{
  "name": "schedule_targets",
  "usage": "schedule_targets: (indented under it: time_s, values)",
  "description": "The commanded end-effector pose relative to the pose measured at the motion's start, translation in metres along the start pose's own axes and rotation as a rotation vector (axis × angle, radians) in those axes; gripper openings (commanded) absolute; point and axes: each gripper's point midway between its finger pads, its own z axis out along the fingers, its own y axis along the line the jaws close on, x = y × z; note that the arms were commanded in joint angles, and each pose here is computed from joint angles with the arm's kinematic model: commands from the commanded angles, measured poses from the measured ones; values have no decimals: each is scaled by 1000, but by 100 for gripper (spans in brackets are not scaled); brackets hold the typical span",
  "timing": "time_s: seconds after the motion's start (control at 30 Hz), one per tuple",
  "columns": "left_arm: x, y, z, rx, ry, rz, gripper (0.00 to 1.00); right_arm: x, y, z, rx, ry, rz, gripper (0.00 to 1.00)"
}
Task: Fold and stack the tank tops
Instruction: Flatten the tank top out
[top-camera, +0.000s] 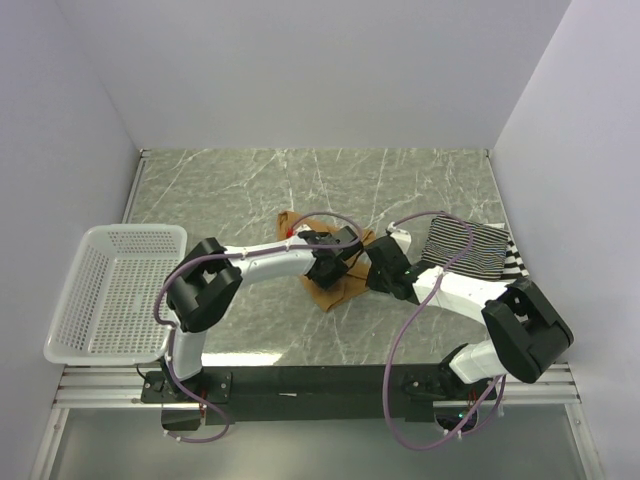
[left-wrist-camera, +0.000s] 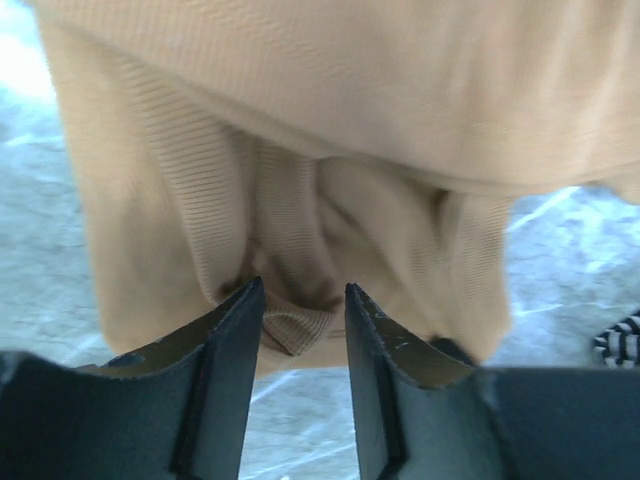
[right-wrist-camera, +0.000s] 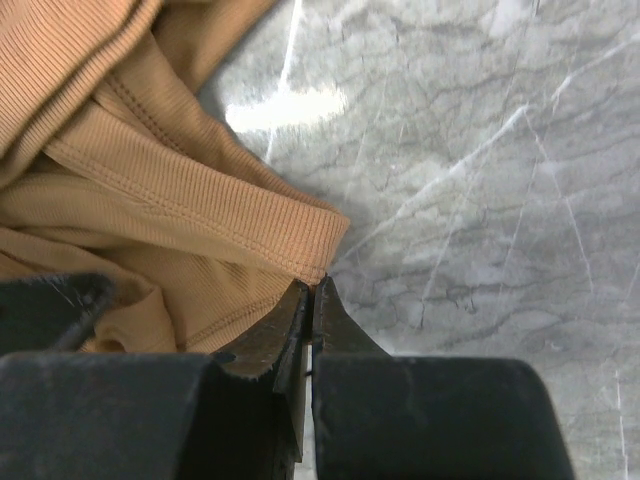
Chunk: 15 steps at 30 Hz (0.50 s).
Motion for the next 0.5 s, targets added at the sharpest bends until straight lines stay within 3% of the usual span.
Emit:
schedule_targets:
  time_s: [0.0, 0.2, 0.47]
  values:
    - [-1, 8, -19, 1, 13, -13, 45, -10, 2, 4, -8, -44, 21, 0]
    - [-5, 8, -22, 5, -5, 7, 51, -11, 1, 4, -5, -44, 19, 0]
    - [10, 23, -1, -39, 38, 33, 50, -10, -1, 6, -3, -39, 20, 0]
